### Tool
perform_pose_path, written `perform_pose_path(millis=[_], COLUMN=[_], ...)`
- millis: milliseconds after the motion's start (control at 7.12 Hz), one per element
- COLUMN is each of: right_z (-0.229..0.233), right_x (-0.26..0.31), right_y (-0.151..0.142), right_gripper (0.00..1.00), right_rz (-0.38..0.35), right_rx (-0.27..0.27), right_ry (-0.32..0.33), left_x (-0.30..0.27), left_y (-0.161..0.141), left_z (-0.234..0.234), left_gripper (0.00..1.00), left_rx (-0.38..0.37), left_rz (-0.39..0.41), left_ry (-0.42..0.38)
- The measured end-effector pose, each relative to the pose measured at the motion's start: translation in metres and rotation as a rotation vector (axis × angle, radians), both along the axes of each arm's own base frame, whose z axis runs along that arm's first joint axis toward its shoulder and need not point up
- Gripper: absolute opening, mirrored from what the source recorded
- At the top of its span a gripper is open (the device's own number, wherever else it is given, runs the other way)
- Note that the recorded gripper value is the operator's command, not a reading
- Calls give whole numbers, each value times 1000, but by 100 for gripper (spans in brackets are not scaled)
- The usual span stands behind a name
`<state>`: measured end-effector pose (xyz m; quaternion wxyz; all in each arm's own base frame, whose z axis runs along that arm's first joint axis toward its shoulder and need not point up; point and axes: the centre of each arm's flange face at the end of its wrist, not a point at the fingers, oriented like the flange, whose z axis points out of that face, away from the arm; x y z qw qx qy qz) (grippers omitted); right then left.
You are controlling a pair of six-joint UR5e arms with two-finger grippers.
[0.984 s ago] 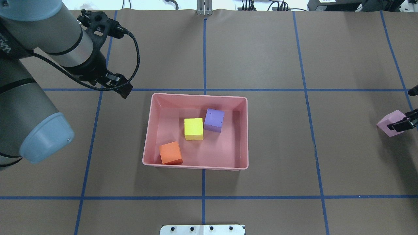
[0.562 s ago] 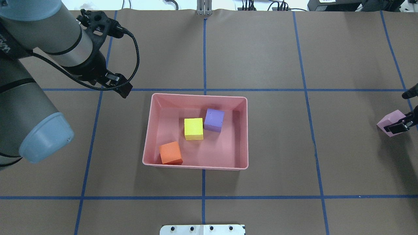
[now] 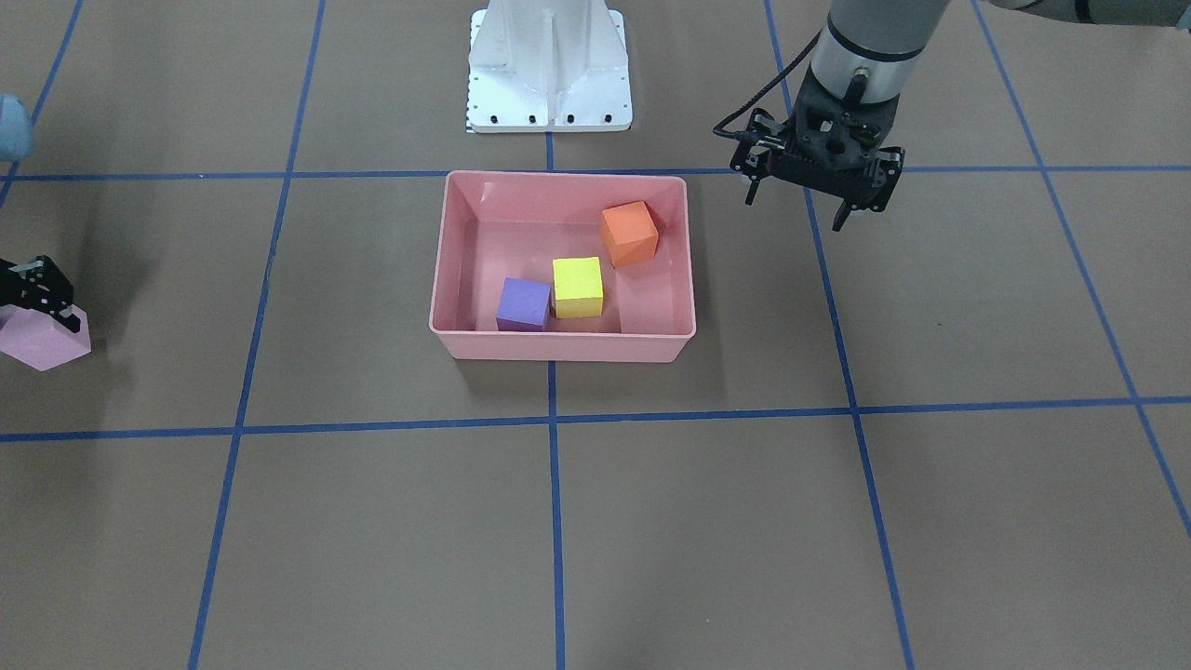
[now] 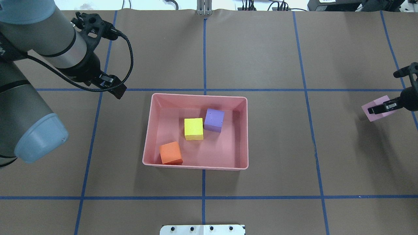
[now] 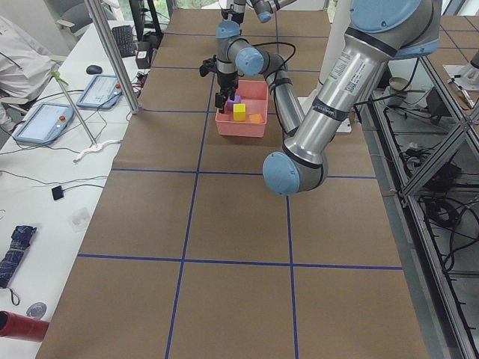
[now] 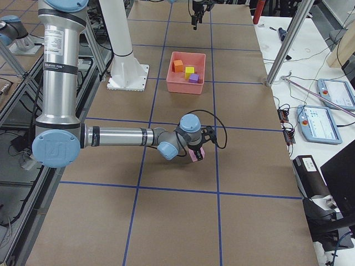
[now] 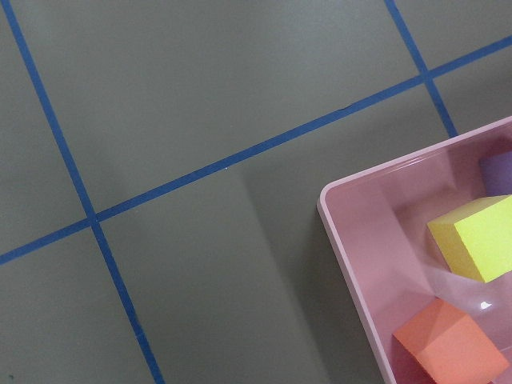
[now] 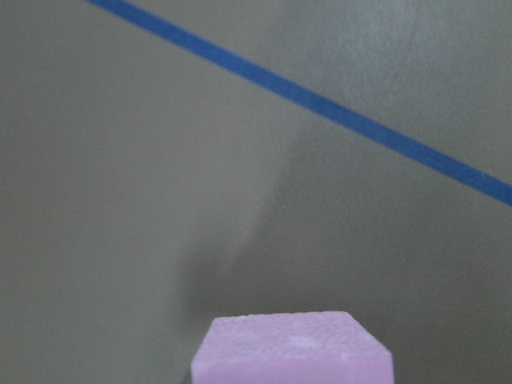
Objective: Place blocks into pink bin with both arms
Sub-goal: 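Carry the light pink cube into the pink bin and release it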
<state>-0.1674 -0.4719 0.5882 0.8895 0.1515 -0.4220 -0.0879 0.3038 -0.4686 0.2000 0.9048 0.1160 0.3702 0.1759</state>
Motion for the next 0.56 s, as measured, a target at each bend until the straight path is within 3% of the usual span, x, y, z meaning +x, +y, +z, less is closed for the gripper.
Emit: perform_pose_path(millis=[562], right_z=[-218], right_x=[-63], right_y=[-28], right_gripper=[0], right_rz=[158], right_rx=[-224], right_ry=[-100], left_x=[-77], left_y=[-32], left_z=[74], left_gripper=[100], left_rx=[83], left_rz=[46], left_ry=[-87])
